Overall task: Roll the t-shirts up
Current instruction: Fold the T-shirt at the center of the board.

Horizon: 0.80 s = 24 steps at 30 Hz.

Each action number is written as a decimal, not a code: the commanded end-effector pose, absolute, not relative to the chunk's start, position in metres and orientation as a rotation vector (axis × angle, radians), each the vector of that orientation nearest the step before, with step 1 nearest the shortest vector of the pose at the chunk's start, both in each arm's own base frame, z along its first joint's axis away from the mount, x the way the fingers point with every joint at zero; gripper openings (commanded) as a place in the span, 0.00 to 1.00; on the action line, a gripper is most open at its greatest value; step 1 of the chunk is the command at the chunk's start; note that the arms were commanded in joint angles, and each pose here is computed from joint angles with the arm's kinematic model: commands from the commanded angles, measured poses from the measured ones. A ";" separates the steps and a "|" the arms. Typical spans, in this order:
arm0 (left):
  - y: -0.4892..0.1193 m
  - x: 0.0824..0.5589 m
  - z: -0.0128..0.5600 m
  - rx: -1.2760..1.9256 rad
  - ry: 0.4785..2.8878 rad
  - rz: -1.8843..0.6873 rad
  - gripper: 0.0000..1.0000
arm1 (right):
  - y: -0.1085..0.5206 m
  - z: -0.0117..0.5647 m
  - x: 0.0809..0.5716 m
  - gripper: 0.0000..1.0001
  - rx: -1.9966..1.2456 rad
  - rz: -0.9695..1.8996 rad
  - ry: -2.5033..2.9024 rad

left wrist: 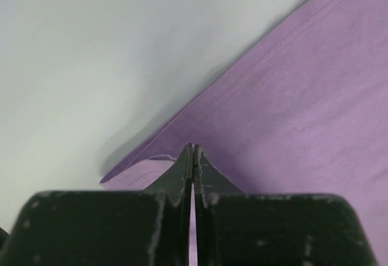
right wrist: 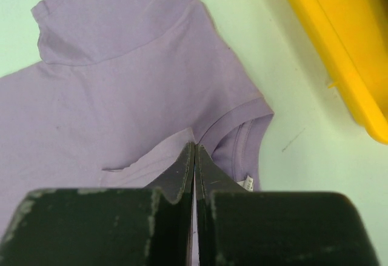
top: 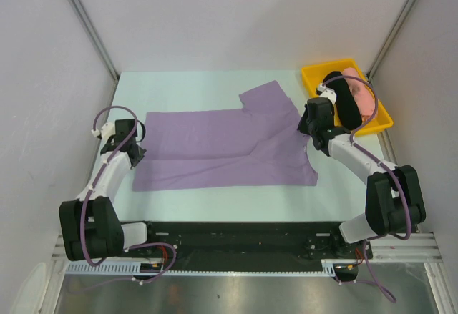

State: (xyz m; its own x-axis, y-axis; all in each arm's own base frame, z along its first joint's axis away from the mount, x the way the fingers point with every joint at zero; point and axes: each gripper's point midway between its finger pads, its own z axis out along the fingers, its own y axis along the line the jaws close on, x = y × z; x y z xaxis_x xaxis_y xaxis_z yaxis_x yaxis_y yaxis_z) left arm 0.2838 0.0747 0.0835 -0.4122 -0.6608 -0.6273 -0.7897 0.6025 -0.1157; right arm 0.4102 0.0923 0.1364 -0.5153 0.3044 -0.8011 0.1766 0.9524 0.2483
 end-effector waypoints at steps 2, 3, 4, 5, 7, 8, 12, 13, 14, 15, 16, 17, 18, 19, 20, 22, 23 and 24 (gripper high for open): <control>0.079 0.303 0.100 -1.105 2.138 0.257 0.00 | 0.087 0.158 0.419 0.00 0.360 0.172 2.034; 0.080 0.304 0.099 -1.104 2.143 0.261 0.00 | 0.087 0.157 0.420 0.00 0.360 0.174 2.035; 0.081 0.305 0.098 -1.105 2.142 0.267 0.00 | 0.089 0.157 0.420 0.00 0.353 0.182 2.038; 0.081 0.306 0.097 -1.106 2.146 0.270 0.00 | 0.091 0.152 0.420 0.00 0.341 0.187 2.052; 0.082 0.307 0.091 -1.108 2.159 0.286 0.00 | 0.098 0.154 0.427 0.00 0.316 0.227 2.034; 0.082 0.308 0.088 -1.109 2.165 0.289 0.00 | 0.099 0.152 0.428 0.00 0.306 0.232 2.037; 0.084 0.313 0.075 -1.096 2.194 0.304 0.10 | 0.101 0.136 0.434 0.28 0.294 0.242 2.062; 0.084 0.315 0.074 -1.088 2.199 0.296 0.19 | 0.102 0.135 0.435 0.36 0.288 0.251 2.065; 0.084 0.319 0.076 -1.083 2.198 0.278 0.38 | 0.102 0.135 0.437 0.43 0.285 0.252 2.065; 0.085 0.323 0.078 -1.067 2.200 0.266 0.44 | 0.100 0.130 0.437 0.52 0.291 0.248 2.082; 0.084 0.327 0.081 -1.057 2.196 0.246 0.51 | 0.098 0.129 0.438 0.57 0.294 0.238 2.088; 0.081 0.335 0.089 -1.038 2.184 0.204 0.59 | 0.098 0.137 0.442 0.61 0.299 0.238 2.075; 0.079 0.345 0.097 -1.003 2.159 0.168 0.62 | 0.097 0.135 0.441 0.65 0.305 0.229 2.096; 0.076 0.353 0.104 -0.979 2.140 0.126 0.64 | 0.097 0.140 0.444 0.65 0.310 0.232 2.091; 0.066 0.366 0.115 -0.931 2.131 0.043 0.65 | 0.099 0.148 0.447 0.65 0.316 0.240 2.090; 0.056 0.388 0.126 -0.867 2.118 -0.030 0.67 | 0.109 0.150 0.454 0.65 0.300 0.277 2.091; 0.052 0.403 0.142 -0.813 2.096 -0.052 0.68 | 0.113 0.152 0.459 0.65 0.292 0.291 2.084; 0.045 0.414 0.145 -0.772 2.105 -0.085 0.68 | 0.120 0.164 0.469 0.65 0.273 0.317 2.060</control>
State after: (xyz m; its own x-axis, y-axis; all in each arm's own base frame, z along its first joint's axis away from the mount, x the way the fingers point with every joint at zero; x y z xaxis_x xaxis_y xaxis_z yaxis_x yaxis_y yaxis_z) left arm 0.3459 0.0674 0.0895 -0.4657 -0.6217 -0.6298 -0.6837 0.7046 -0.1900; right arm 0.4371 0.0999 0.1237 -0.5467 0.3007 -0.7815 0.1306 0.9525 0.2752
